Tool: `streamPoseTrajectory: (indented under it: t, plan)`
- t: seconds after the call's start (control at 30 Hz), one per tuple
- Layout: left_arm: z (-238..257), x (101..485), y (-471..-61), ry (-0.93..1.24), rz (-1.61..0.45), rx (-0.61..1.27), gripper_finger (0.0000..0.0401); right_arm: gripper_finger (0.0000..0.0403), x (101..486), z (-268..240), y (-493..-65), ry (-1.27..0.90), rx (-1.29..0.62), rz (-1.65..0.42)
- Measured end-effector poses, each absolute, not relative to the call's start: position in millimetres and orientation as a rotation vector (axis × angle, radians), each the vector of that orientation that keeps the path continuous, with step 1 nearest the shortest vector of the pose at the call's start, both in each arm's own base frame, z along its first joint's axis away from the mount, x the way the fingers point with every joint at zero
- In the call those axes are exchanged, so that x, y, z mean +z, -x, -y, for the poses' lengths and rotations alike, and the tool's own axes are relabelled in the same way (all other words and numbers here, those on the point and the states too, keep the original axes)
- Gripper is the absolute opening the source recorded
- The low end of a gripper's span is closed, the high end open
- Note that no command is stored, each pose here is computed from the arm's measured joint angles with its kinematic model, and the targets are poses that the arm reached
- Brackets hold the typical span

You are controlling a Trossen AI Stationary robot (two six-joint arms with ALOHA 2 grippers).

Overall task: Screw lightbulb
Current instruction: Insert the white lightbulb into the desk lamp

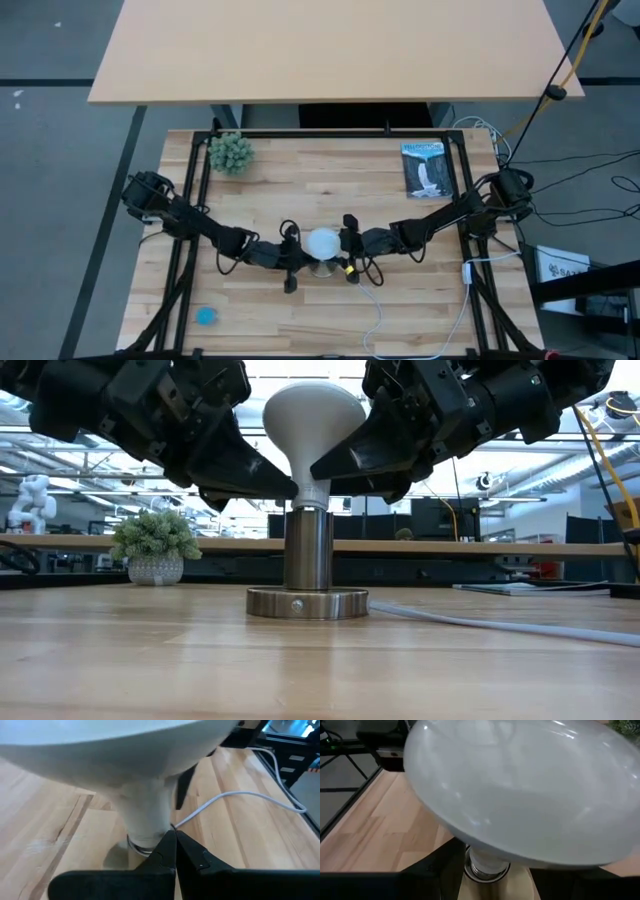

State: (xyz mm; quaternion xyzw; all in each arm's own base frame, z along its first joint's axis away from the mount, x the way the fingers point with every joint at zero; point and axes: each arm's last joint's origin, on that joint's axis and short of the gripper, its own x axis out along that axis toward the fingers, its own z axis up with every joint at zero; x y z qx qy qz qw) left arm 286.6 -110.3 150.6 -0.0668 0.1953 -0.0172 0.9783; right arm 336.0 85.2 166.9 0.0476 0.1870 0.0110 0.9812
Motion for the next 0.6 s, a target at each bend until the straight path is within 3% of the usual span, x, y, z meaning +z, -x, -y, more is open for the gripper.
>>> streamPoseTrajectory:
  t: [0.37,0.6]
  plan:
    - [111.5,150.4,-286.1,0.134,-0.395,-0.040,0.0000,0.0196,170.4,-93.3,-332.4,0.027,0.068,-0.374]
    - [111.9,151.2,-286.3,0.137,-0.388,-0.042,0.0000,0.0196,168.8,-90.0,-332.6,-0.024,0.044,-0.393]
